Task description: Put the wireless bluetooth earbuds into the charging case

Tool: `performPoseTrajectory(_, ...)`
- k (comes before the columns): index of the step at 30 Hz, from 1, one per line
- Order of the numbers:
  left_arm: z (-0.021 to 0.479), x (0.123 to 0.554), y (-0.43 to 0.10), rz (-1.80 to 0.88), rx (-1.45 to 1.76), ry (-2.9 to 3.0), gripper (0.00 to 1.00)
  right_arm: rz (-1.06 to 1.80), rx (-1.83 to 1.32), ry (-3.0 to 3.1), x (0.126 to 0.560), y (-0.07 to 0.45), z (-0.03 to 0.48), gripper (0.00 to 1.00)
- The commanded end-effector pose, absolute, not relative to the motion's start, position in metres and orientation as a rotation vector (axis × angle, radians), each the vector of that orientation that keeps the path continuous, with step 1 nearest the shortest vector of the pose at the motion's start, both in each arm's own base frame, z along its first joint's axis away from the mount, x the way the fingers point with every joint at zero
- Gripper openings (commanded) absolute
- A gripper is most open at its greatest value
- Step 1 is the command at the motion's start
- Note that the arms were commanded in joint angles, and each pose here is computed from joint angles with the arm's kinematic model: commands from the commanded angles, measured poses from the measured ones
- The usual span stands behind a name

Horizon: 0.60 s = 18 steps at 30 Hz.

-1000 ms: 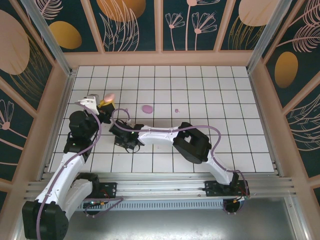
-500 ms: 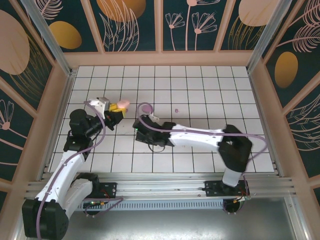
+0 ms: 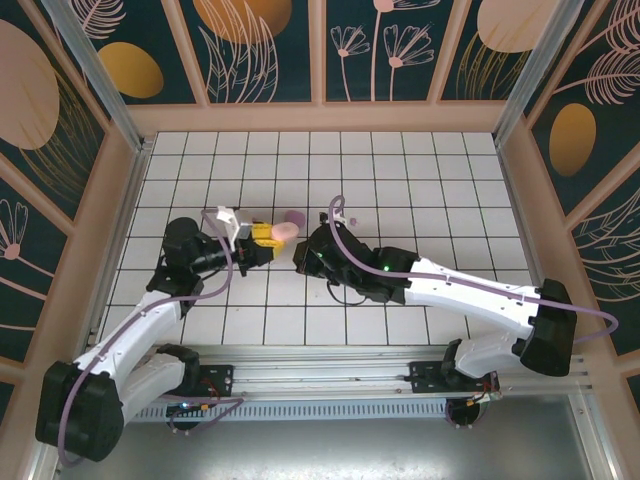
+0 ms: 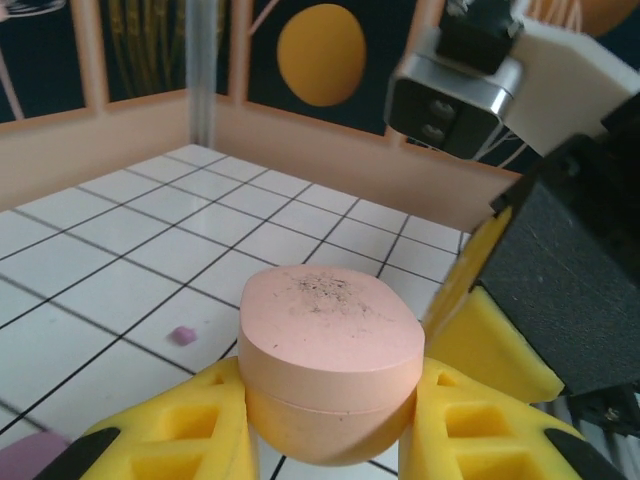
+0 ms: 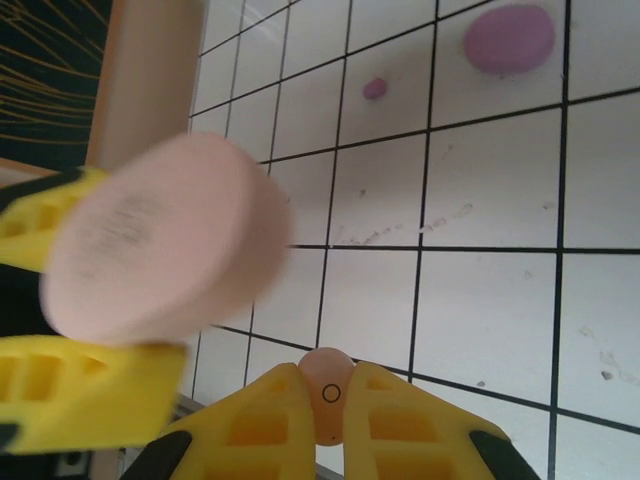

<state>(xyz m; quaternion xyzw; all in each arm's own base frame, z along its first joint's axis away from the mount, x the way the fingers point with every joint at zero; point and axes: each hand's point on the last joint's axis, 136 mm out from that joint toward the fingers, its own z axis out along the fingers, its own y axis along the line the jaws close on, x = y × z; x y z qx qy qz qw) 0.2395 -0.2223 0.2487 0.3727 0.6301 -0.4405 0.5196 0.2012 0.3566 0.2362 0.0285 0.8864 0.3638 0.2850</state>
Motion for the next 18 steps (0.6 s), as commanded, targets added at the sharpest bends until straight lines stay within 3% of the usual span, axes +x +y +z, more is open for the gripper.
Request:
performPoseTrajectory(1,0.260,0.235,-0.234,-1.069,0.915,1.414,0.00,1.009,0.010,2.322,0.205,0.358,0.259,0.10)
performPoseTrajectory(18,0.237,0.247,-0.245,-0.995,0.926,1.485,0.00,1.070,0.043,2.319,0.221,0.342,0.270,0.08)
